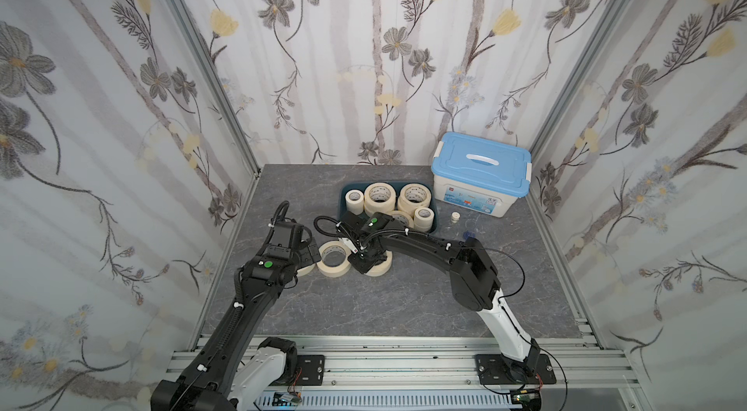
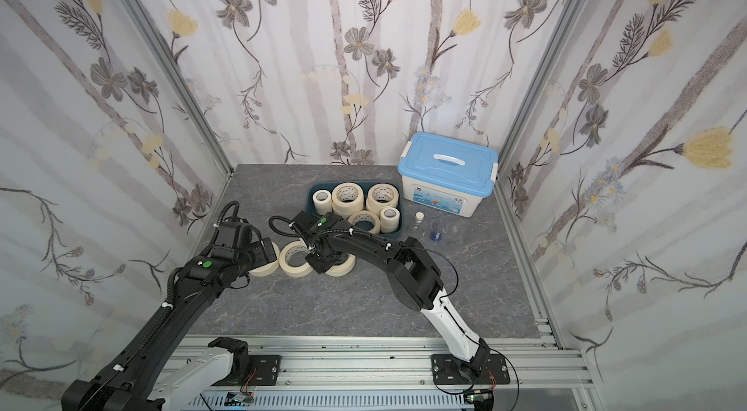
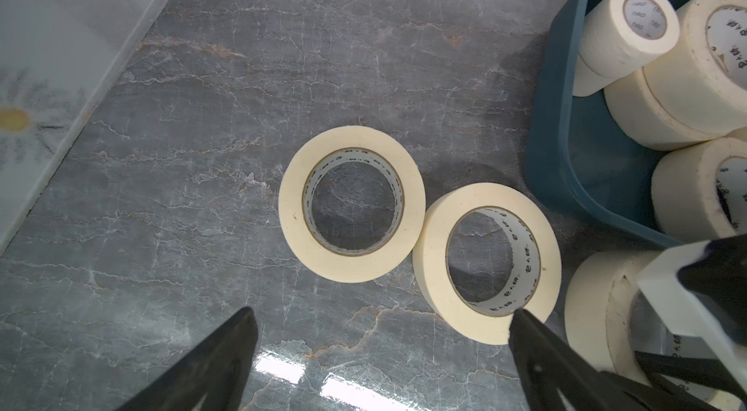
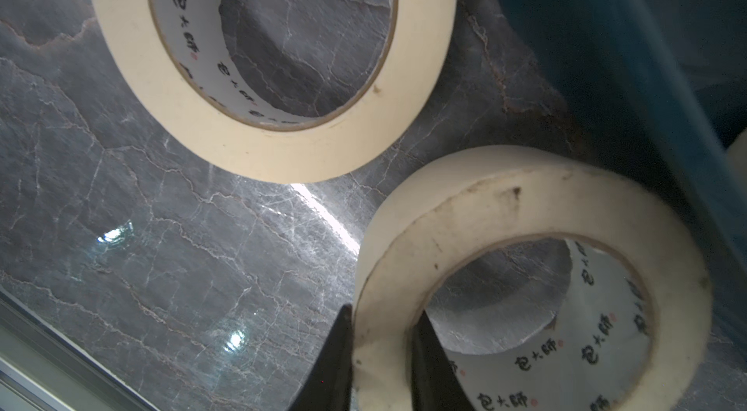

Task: Take out the art tape in the storage box
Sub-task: Place the art tape at the center of the board.

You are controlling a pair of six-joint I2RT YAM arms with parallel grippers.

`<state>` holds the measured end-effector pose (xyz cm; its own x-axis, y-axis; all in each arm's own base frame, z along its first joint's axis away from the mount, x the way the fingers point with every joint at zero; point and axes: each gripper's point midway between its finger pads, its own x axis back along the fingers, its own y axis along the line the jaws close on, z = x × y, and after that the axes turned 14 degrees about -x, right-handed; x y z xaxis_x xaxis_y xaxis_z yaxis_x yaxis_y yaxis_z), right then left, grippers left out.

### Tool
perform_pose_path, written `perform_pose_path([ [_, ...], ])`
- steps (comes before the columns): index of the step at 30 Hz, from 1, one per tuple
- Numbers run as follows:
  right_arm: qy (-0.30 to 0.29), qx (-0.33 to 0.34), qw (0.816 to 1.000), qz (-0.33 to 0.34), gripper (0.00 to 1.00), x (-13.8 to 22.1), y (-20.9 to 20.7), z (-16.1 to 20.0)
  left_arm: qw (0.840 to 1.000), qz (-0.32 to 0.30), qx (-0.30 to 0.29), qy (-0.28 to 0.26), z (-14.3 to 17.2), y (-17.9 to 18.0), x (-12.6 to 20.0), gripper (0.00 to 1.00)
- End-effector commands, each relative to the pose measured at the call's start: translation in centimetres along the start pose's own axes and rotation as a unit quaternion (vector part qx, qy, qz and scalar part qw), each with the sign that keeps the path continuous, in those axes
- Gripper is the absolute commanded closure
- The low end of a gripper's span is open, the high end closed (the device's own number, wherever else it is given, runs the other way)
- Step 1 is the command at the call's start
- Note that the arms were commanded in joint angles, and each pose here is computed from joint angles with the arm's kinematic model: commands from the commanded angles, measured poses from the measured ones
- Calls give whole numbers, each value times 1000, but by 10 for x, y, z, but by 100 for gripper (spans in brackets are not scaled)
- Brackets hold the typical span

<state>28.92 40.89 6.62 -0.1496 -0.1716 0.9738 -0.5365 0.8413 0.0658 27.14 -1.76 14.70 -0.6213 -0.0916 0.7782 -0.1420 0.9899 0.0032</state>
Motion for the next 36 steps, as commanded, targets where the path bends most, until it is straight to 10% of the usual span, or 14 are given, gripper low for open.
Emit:
perform_pose_path([
  [1,-3,0,1000,5,78,-2,-3,-3,999,-13,31,5,5,9,-1,0],
  [36,-32,-4,998,-47,58,32,11,-19,999,-1,50,-1,9,9,-1,0],
])
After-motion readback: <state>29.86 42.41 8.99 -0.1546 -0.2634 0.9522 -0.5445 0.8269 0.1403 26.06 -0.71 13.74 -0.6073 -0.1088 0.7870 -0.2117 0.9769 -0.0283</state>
